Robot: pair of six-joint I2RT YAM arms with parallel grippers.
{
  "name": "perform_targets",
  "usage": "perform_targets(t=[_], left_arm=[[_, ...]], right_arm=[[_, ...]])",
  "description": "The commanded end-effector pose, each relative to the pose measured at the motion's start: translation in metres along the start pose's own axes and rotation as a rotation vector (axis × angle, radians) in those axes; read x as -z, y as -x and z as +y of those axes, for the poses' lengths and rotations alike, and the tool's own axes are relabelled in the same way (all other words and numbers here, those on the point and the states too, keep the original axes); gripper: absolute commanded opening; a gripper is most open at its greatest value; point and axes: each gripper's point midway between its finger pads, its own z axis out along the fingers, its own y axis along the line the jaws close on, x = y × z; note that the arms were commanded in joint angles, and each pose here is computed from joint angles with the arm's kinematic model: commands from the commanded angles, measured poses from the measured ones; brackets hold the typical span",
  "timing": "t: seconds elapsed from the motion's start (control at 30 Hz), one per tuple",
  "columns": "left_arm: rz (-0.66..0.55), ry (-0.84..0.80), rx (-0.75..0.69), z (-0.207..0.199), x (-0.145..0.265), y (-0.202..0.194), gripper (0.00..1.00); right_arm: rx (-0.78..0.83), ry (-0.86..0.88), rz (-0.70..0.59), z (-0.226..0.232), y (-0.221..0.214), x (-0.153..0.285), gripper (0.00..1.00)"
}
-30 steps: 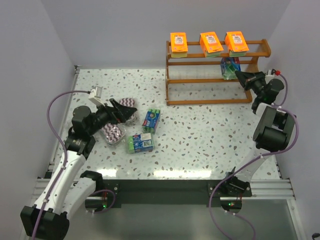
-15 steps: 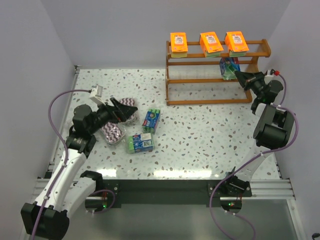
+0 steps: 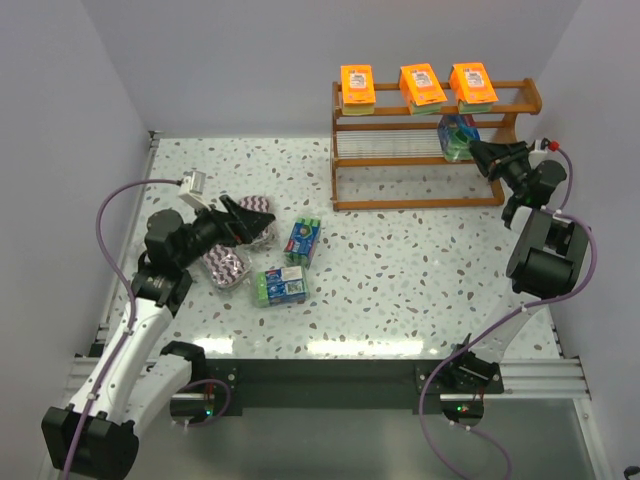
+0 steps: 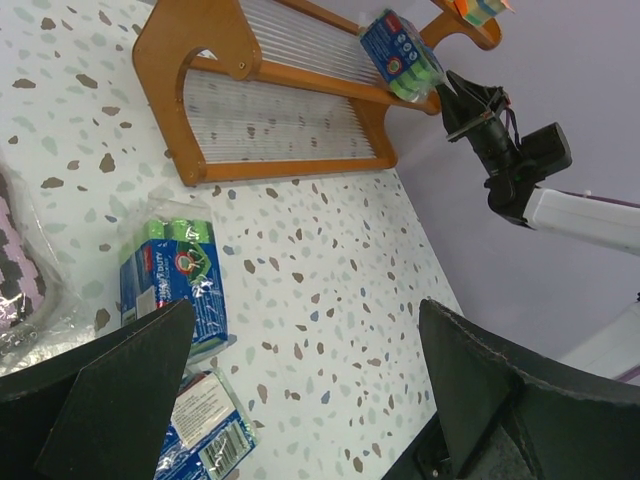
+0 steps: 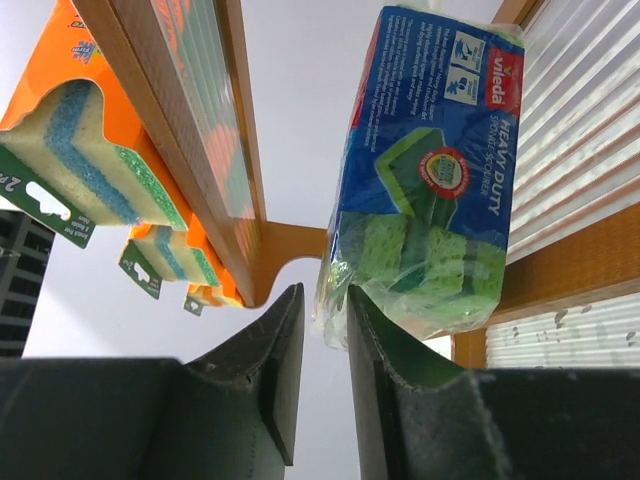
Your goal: Place and organize the cleaning sponges onto the shelf
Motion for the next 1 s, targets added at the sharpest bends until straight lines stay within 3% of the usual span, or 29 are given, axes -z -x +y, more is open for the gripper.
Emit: perform_targets(t=[0.0,0.07,0.37,0.67,0.83,0.97], left_arm=[[-0.039,-0.045,-0.012,-0.011,0.002,0.008,1.00],[-0.040,-0.044,-0.009,-0.012,0.003,0.008,1.00],[-0.040,-0.044,-0.008,-0.013,0.008,0.006,1.00],[-0.041,-0.047,-0.018,-0.017,0.014,0.006,1.00],[-0.010,-0.018,-0.011,-0.010,0.019,-0.005,1.00],[0.023,0.051,-0.022,0.006,0.023,-0.017,1.00]], right_arm=[[0.054,0.037,-0.003,0.012,0.003,-0.001,0.29],[0.054,0.039,-0.001,0.014,0.002,0.000,0.37],[0.047,0.010,-0.035,0.019,-0.004,0.021,0.53],[0.050,-0.007,-0.079,0.037,-0.022,0.049,0.58],[0.054,-0.096,-0.020,0.018,-0.077,0.062,0.58],[0.050,-0.168,0.202,-0.008,-0.182,0.070,0.59]])
